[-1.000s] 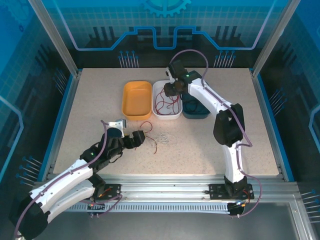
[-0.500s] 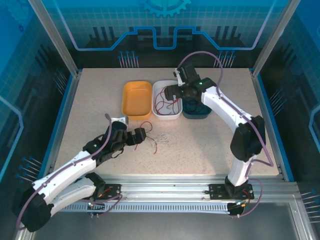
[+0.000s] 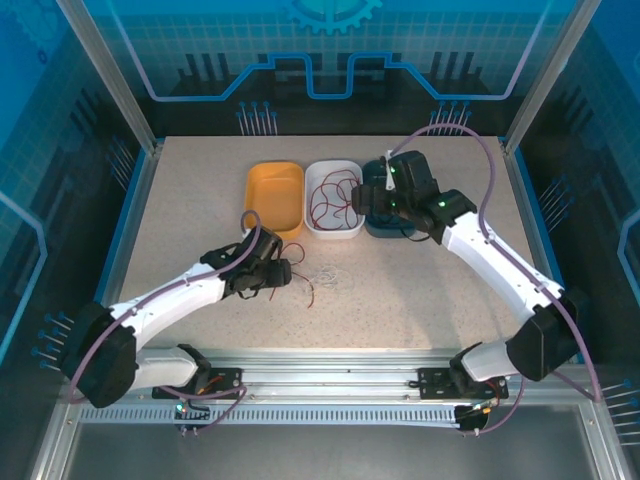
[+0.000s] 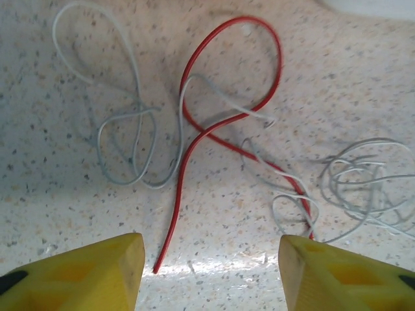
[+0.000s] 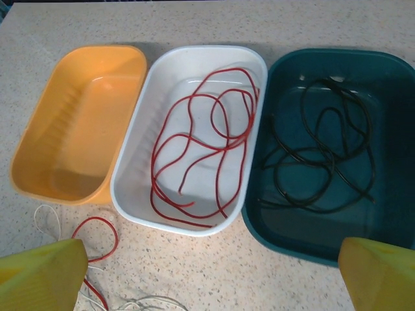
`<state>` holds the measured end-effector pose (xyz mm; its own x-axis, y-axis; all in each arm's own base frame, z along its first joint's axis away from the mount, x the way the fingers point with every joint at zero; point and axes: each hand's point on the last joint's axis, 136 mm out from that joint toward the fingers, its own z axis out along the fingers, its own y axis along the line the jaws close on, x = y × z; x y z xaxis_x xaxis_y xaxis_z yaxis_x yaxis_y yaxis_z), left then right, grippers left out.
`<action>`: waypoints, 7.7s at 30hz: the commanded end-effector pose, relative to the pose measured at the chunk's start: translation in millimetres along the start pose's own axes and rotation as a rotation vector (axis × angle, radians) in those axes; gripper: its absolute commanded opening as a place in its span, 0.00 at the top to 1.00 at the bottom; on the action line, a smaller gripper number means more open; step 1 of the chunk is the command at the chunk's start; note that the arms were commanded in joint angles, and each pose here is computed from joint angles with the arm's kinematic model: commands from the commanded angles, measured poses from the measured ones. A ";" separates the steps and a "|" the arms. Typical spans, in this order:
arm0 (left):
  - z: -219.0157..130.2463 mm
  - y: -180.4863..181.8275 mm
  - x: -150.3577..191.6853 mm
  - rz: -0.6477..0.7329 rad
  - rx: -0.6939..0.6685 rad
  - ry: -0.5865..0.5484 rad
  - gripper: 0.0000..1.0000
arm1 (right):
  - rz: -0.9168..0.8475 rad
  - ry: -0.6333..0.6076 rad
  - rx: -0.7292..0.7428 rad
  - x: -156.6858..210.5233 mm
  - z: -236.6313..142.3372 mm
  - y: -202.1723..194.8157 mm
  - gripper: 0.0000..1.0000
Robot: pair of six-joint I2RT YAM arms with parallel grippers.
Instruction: Untangle the cables
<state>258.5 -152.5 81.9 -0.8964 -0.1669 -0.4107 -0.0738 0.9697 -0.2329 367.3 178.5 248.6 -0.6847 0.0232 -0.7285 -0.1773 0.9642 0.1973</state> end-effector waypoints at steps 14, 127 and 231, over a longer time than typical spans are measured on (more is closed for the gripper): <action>44.2 12.7 24.2 0.098 -0.166 0.213 0.64 | 0.138 -0.075 0.191 18.7 -27.0 -48.3 0.00; -250.0 -50.3 -73.6 0.110 0.577 -0.656 1.00 | -0.004 0.172 -0.263 114.5 41.8 91.6 0.00; 36.5 -153.4 -183.8 0.523 0.076 -0.290 1.00 | 0.123 -0.216 0.081 52.4 -83.6 -23.5 0.00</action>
<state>450.2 -271.5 157.8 -0.6596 0.2317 -0.7150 0.3676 0.9292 -0.0380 278.1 147.5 261.5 -0.5461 0.1672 -0.8209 -0.0774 0.9656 0.2481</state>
